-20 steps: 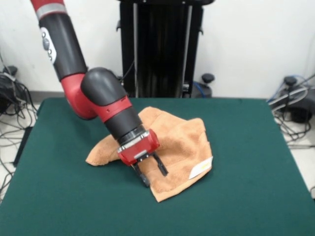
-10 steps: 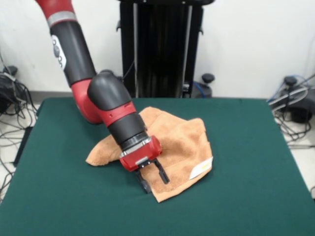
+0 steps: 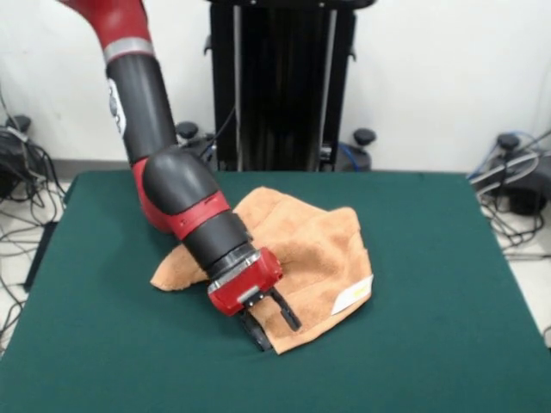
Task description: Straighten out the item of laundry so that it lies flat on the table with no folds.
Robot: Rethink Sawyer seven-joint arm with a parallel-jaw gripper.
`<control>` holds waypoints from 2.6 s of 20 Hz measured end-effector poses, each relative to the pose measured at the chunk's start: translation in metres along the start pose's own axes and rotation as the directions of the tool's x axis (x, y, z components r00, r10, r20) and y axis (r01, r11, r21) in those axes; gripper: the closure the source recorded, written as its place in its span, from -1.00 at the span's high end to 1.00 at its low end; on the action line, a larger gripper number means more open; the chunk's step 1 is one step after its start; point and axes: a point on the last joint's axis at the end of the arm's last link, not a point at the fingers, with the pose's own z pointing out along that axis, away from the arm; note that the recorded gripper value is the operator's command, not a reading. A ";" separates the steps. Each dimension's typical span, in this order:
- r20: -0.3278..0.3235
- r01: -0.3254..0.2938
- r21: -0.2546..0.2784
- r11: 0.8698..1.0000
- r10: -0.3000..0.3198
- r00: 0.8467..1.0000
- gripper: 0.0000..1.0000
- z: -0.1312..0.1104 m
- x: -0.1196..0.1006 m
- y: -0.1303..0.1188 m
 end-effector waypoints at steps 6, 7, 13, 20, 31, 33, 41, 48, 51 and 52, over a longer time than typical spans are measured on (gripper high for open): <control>-0.130 0.048 -0.269 0.962 -0.086 0.988 1.00 0.003 -0.022 -0.033; -0.141 0.048 -0.295 0.954 -0.093 0.986 1.00 0.003 -0.024 -0.037; -0.276 0.047 -0.448 0.893 -0.188 0.943 1.00 0.012 -0.048 -0.054; -0.334 0.019 -0.492 0.870 -0.208 0.919 1.00 0.017 -0.057 -0.060; -0.366 -0.002 -0.514 0.858 -0.217 0.905 1.00 0.020 -0.062 -0.063; -0.377 -0.008 -0.518 0.855 -0.220 0.900 1.00 0.021 -0.063 -0.064; -0.405 -0.024 -0.527 0.850 -0.226 0.886 1.00 0.023 -0.066 -0.065; -0.413 -0.026 -0.523 0.852 -0.227 0.882 1.00 0.023 -0.066 -0.065; -0.421 -0.021 -0.516 0.856 -0.232 0.877 1.00 0.024 -0.068 -0.063; -0.426 -0.017 -0.513 0.858 -0.237 0.873 1.00 0.024 -0.068 -0.062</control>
